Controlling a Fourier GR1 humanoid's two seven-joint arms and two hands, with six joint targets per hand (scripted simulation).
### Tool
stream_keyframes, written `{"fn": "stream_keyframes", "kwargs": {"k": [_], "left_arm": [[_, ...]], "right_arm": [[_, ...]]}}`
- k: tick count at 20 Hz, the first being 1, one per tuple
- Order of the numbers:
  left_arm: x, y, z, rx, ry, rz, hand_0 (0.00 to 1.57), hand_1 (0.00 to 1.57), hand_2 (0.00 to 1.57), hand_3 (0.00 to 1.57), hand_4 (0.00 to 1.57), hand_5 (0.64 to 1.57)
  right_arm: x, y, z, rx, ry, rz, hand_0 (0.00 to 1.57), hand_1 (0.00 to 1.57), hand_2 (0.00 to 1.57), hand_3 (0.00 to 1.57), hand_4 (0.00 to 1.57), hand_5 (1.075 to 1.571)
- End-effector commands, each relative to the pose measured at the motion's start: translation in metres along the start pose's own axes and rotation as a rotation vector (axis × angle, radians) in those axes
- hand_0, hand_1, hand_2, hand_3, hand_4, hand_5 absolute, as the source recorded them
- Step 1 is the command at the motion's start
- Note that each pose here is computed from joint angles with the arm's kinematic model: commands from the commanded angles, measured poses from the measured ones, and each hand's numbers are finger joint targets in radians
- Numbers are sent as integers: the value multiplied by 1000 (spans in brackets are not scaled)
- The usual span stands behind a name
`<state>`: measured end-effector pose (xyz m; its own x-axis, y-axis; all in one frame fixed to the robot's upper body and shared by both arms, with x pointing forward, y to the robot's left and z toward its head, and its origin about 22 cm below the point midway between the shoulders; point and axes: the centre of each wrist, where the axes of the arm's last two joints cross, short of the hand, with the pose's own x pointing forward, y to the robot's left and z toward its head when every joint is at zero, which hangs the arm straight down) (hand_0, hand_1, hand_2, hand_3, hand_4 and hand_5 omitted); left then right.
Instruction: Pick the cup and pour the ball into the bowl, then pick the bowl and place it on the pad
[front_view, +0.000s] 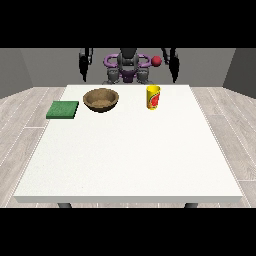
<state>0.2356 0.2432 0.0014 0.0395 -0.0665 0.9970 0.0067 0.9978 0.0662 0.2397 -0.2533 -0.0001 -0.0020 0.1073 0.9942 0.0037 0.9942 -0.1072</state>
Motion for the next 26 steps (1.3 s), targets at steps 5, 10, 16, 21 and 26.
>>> {"fn": "stream_keyframes", "kwargs": {"k": [5,10,16,21,26], "left_arm": [[33,9,-3,-11,-49,-32,0,0,0,0,0,1562],[31,-19,32,-14,153,196,0,0,0,0,0,1561],[60,-7,61,9,58,173,0,0,0,0,0,1553],[54,-27,58,-14,-69,170,0,0,0,0,0,1546],[17,-34,40,39,-192,95,0,0,0,0,0,1527]], "right_arm": [[30,-11,-3,1,-32,27,0,0,0,0,583,1570],[11,3,46,-24,225,-229,0,0,0,0,517,1570],[55,-12,67,-17,125,-236,0,0,0,0,517,1569],[47,-14,69,-29,-11,-240,0,0,0,0,471,1570],[30,-28,65,1,-99,-244,0,0,0,0,395,1571]]}}
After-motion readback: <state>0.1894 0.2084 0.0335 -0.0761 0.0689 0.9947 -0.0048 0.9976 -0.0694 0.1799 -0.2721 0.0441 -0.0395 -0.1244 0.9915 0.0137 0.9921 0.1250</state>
